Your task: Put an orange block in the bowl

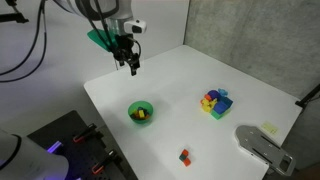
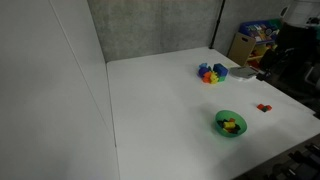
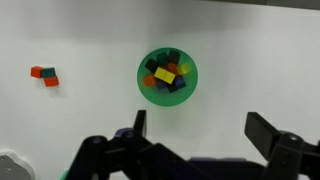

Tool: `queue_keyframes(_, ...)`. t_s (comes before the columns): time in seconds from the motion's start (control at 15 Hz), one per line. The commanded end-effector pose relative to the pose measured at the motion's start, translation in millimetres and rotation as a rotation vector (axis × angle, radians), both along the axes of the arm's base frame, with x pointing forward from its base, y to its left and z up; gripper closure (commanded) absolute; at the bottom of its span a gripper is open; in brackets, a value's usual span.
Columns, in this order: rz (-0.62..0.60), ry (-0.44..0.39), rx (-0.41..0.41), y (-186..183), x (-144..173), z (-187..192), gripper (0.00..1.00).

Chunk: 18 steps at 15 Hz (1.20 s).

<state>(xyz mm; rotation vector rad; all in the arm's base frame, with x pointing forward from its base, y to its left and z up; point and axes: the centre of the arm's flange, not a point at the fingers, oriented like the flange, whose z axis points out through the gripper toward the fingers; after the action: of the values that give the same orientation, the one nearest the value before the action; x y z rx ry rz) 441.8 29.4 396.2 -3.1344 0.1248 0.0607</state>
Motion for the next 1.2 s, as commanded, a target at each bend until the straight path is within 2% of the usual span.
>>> queue_keyframes(0.0, 0.018, 0.010, 0.021, -27, 47, -21, 0.00)
queue_keyframes(0.27, 0.028, -0.017, 0.003, -59, 78, -54, 0.00)
queue_keyframes(0.6, -0.019, 0.008, -0.024, -95, 109, -103, 0.00)
queue_keyframes(1.13, -0.120, 0.101, -0.041, -185, 123, -187, 0.00)
